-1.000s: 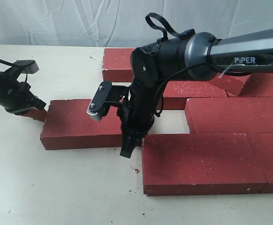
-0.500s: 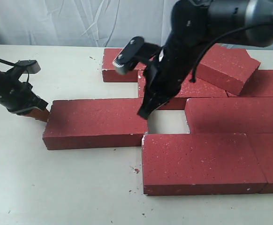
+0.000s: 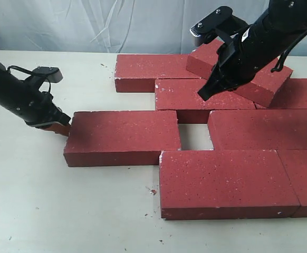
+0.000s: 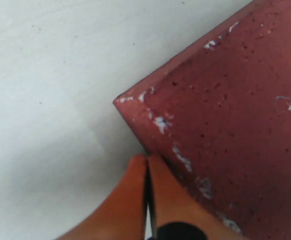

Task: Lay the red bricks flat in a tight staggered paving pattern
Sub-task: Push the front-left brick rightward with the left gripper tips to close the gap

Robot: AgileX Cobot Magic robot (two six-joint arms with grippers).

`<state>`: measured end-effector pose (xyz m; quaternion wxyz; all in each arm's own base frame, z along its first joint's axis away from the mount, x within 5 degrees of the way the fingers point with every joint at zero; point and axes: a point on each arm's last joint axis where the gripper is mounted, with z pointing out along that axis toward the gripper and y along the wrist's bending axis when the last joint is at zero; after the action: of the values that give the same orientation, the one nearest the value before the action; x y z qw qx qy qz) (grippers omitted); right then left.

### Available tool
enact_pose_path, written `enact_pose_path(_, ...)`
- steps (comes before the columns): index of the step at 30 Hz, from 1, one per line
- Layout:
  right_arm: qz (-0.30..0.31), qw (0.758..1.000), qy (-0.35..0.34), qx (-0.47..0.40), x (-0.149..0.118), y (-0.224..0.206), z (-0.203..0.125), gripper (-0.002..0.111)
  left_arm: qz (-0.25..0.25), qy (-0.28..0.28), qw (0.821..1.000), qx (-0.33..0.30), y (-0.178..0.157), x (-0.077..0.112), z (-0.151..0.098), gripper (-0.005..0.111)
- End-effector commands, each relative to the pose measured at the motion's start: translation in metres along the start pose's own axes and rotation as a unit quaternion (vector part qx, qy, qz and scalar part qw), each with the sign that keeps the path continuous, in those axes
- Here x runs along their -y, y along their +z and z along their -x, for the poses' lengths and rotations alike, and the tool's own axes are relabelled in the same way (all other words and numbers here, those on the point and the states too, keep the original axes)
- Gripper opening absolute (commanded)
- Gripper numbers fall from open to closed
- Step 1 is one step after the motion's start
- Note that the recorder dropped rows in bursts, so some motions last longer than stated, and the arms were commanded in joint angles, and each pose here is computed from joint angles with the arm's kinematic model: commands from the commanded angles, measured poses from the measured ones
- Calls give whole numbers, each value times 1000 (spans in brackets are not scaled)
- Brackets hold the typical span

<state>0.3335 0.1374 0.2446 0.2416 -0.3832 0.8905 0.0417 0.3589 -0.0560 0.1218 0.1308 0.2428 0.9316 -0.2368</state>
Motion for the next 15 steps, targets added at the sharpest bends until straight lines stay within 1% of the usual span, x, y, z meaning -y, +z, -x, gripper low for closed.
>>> enact_pose_path(1, -7, 1000, 5, 14, 2, -3, 1, -1, 10, 7, 1000, 9, 9, 7, 6, 0)
enact_pose_path(3, -7, 1000, 5, 14, 2, -3, 1, -1, 18, 14, 1000, 13, 12, 11, 8, 0)
enact_pose_path(8, -7, 1000, 6, 16, 2, -3, 2, -1, 12, 37, 999, 6, 21, 27, 13, 0)
enact_pose_path(11, -7, 1000, 7, 17, 2, -3, 2, -1, 26, 49, 998, 18, 26, 35, 19, 0)
enact_pose_path(15, -7, 1000, 7, 17, 2, -3, 2, -1, 19, 63, 998, 17, 30, 45, 24, 0)
